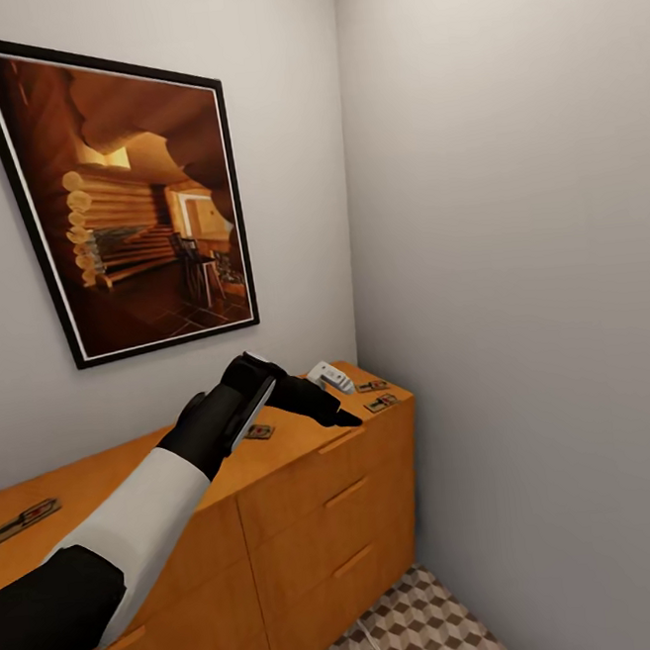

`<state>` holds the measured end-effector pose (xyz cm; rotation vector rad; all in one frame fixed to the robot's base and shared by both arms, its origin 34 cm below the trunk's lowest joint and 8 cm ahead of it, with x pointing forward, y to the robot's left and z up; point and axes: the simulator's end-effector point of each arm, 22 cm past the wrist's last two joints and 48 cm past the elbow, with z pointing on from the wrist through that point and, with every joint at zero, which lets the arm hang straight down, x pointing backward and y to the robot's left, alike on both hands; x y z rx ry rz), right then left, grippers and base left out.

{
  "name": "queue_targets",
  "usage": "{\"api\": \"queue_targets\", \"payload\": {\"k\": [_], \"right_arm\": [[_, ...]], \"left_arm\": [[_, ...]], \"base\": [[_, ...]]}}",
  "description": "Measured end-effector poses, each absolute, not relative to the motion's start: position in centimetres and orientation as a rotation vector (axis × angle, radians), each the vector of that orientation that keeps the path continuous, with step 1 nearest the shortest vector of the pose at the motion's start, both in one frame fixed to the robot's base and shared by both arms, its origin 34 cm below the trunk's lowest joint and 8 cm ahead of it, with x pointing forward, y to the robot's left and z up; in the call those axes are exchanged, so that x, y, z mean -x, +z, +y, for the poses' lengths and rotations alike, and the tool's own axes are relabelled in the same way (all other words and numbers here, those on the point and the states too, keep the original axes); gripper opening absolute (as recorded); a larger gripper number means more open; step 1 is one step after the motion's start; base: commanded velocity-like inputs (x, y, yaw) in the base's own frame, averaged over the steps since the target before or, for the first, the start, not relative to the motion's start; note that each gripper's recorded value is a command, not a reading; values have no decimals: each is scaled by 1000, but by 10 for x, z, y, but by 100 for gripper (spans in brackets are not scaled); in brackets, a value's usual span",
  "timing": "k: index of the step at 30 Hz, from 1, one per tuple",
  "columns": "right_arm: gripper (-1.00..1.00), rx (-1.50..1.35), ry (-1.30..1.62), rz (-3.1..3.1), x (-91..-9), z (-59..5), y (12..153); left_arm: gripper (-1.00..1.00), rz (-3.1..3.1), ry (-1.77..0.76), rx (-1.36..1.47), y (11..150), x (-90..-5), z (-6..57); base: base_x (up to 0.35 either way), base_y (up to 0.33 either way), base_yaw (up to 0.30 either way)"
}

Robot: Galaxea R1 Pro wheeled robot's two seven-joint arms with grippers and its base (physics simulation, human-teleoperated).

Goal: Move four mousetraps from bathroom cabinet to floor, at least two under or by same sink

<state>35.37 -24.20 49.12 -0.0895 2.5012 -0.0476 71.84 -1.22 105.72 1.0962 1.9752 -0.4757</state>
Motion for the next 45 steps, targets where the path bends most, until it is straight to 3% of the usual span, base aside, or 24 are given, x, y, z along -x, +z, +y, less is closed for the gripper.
{"api": "queue_targets", "payload": {"k": [24,45], "right_arm": [[100,88,-48,2501,-353,-242,491],[100,88,-48,2501,-354,-242,491]], "left_arm": [[100,1975,-476,-1097,1057,-718,-13],[100,1993,-427,-1090,1051,-724,-6]], "base": [[233,0,0],[19,0,0]]}}
